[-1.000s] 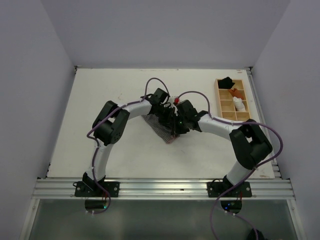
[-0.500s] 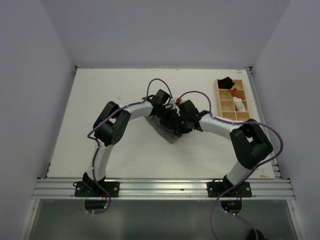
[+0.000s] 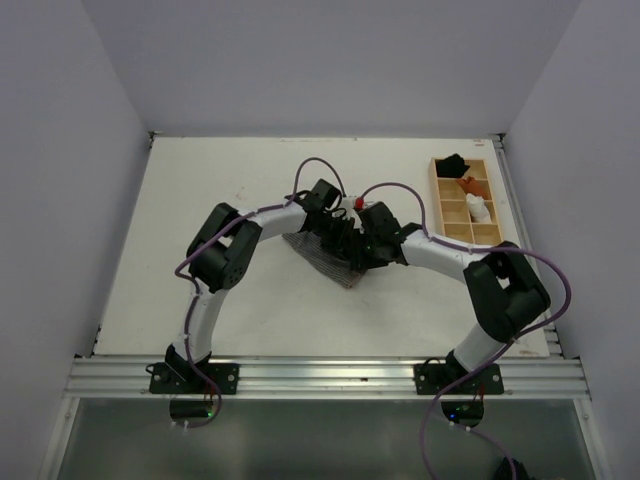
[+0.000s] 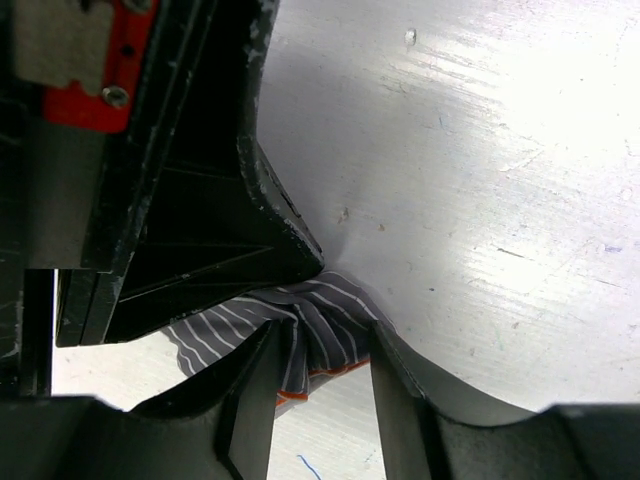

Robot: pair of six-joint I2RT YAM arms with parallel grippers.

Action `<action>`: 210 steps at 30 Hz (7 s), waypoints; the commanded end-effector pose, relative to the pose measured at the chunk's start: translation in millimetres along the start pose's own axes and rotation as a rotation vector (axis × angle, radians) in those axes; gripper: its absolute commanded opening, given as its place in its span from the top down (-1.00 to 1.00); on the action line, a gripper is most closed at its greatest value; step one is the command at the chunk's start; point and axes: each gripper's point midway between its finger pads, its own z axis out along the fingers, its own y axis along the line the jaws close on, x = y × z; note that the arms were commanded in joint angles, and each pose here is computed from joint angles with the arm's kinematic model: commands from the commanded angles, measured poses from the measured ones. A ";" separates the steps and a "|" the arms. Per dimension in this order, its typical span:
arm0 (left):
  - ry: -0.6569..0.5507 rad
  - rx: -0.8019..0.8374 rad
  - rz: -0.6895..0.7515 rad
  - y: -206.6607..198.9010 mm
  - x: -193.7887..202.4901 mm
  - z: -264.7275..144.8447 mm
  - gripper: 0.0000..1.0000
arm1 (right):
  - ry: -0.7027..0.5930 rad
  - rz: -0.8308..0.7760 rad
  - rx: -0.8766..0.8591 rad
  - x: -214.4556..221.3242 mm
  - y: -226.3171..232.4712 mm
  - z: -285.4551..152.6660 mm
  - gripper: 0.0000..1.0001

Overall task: Roll the underwear
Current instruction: Fold the underwear, then roll the underwear

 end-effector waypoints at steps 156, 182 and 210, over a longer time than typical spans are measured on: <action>-0.245 -0.266 -0.211 -6.5 159.5 -51.0 1.00 | 0.015 0.287 -0.277 46.5 106.8 -48.9 -0.06; -0.213 -0.333 -0.216 5.2 170.2 -56.5 1.00 | 0.096 0.265 -0.300 55.7 104.4 -19.1 0.02; -0.396 -0.089 -0.270 -47.9 120.5 -107.7 1.00 | 0.095 0.385 -0.282 73.0 155.8 -8.8 0.88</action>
